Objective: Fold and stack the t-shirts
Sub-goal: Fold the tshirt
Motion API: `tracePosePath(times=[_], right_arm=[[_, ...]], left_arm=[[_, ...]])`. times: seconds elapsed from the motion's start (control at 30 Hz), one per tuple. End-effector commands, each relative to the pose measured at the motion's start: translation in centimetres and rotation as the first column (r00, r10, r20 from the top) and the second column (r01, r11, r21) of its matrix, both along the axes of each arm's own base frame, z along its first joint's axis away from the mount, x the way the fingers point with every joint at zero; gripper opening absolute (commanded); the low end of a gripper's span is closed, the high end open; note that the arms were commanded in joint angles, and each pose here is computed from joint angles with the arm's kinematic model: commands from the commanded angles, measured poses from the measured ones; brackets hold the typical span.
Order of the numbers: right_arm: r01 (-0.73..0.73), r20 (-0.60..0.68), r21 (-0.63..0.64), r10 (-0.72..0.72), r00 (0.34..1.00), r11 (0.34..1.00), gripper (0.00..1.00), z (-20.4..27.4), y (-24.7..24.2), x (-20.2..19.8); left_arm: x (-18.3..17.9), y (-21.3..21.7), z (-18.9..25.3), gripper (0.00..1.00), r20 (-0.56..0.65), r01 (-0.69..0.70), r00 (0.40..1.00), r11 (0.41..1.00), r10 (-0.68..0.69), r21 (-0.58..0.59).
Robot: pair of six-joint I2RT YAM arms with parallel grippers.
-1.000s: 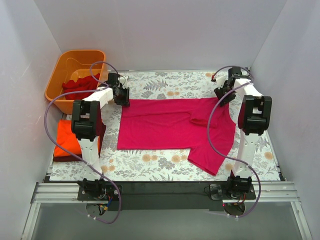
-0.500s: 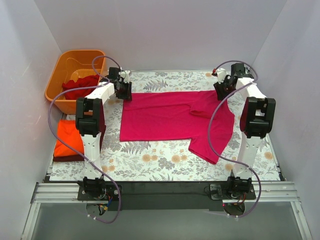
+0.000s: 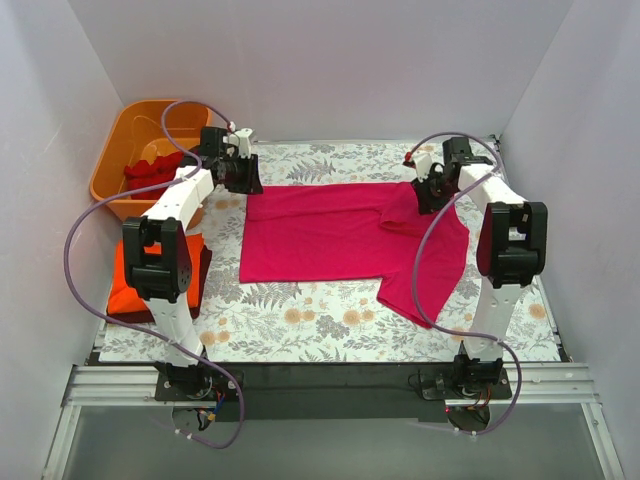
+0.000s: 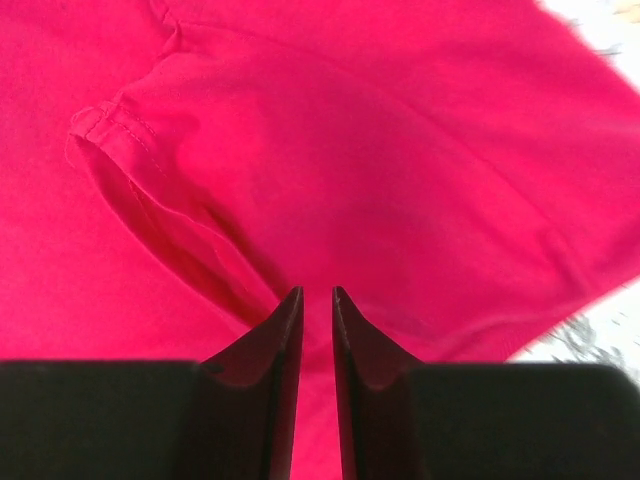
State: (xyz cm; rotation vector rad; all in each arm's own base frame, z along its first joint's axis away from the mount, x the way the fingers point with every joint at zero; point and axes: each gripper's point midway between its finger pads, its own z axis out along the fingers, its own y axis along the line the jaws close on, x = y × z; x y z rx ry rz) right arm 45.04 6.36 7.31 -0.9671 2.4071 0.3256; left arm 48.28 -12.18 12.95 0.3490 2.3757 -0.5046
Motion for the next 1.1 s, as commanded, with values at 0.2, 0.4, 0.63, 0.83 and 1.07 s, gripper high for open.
tracePosePath(times=[0.2,0.4,0.63,0.83,1.07], right_arm=[[-0.044,-0.088,-0.051,0.04,0.995,0.998,0.21,-3.7,0.2,-1.6],[-0.066,-0.116,-0.049,0.06,0.991,0.997,0.21,-4.2,0.4,-2.7],[-0.102,-0.121,-0.017,0.099,0.988,0.995,0.2,-2.6,1.4,-4.5],[-0.139,-0.151,0.053,0.146,0.978,0.989,0.21,-1.5,3.3,-7.2],[-0.162,-0.21,0.09,0.177,0.961,0.983,0.24,-1.6,4.2,-9.9]], left_arm=[[-2.8,0.6,0.7,0.29,0.008,0.005,1.0,1.0,-0.005,0.011],[-3.0,0.7,0.4,0.29,0.004,0.005,1.0,1.0,-0.006,0.018],[-3.3,0.8,0.0,0.29,-0.002,0.01,1.0,1.0,-0.01,0.027],[-3.9,0.9,-0.2,0.29,-0.005,0.012,1.0,1.0,-0.012,0.029],[-5.4,0.7,-0.7,0.29,-0.026,0.056,0.998,0.998,-0.055,0.024]])
